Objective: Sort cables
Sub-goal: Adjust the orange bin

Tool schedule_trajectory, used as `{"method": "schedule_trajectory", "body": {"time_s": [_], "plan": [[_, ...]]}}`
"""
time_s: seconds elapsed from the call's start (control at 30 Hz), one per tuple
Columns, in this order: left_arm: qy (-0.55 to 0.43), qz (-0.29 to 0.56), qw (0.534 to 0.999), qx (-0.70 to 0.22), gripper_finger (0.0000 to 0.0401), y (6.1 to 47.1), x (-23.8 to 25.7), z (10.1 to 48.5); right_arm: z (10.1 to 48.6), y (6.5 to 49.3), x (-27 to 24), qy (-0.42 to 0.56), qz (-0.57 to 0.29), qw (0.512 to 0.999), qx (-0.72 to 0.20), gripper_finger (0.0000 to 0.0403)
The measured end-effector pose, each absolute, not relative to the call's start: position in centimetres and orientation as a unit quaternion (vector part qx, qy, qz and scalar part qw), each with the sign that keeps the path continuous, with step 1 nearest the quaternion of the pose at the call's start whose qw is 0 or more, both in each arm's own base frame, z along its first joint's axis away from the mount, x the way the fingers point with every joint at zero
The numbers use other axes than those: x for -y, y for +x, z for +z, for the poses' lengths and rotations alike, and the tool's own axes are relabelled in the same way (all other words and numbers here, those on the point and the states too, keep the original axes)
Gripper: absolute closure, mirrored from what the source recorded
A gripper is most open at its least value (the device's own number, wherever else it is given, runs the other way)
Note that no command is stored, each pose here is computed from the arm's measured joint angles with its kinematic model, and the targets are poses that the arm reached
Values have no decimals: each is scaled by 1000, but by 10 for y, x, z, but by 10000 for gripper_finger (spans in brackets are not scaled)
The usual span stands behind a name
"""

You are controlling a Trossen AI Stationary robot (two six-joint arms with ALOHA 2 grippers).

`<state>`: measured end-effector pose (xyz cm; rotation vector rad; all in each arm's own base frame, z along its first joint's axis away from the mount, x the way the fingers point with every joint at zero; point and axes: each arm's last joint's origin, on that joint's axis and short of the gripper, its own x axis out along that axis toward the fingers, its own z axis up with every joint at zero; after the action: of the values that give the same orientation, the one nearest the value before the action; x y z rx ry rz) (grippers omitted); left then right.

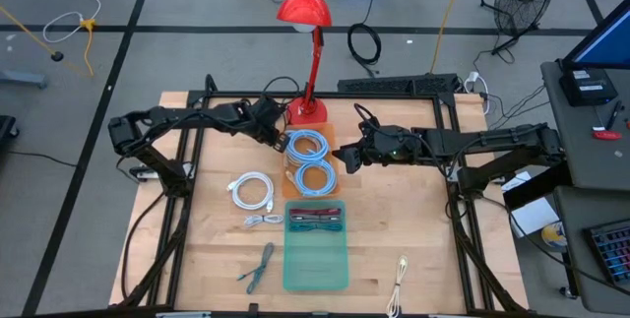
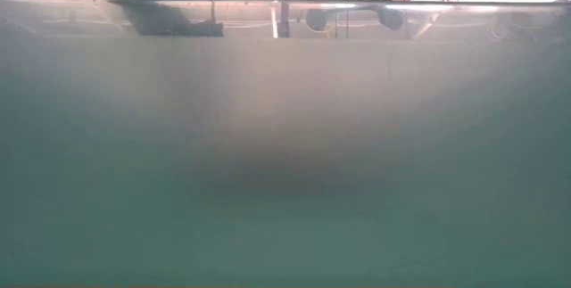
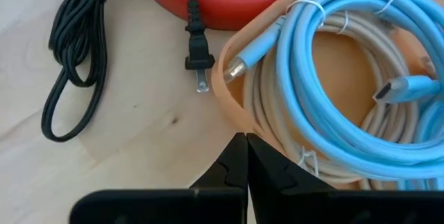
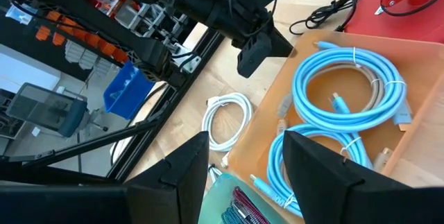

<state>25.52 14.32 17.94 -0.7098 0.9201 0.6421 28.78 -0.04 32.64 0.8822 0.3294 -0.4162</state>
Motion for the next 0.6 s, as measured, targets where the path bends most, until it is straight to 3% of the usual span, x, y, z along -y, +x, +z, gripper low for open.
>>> {"method": "schedule_trajectory", "body": {"time_s": [0.6], "plan": [[-350, 286, 789, -416, 401, 256, -145, 180, 326, 288, -1, 421, -196, 871, -160, 229]]}}
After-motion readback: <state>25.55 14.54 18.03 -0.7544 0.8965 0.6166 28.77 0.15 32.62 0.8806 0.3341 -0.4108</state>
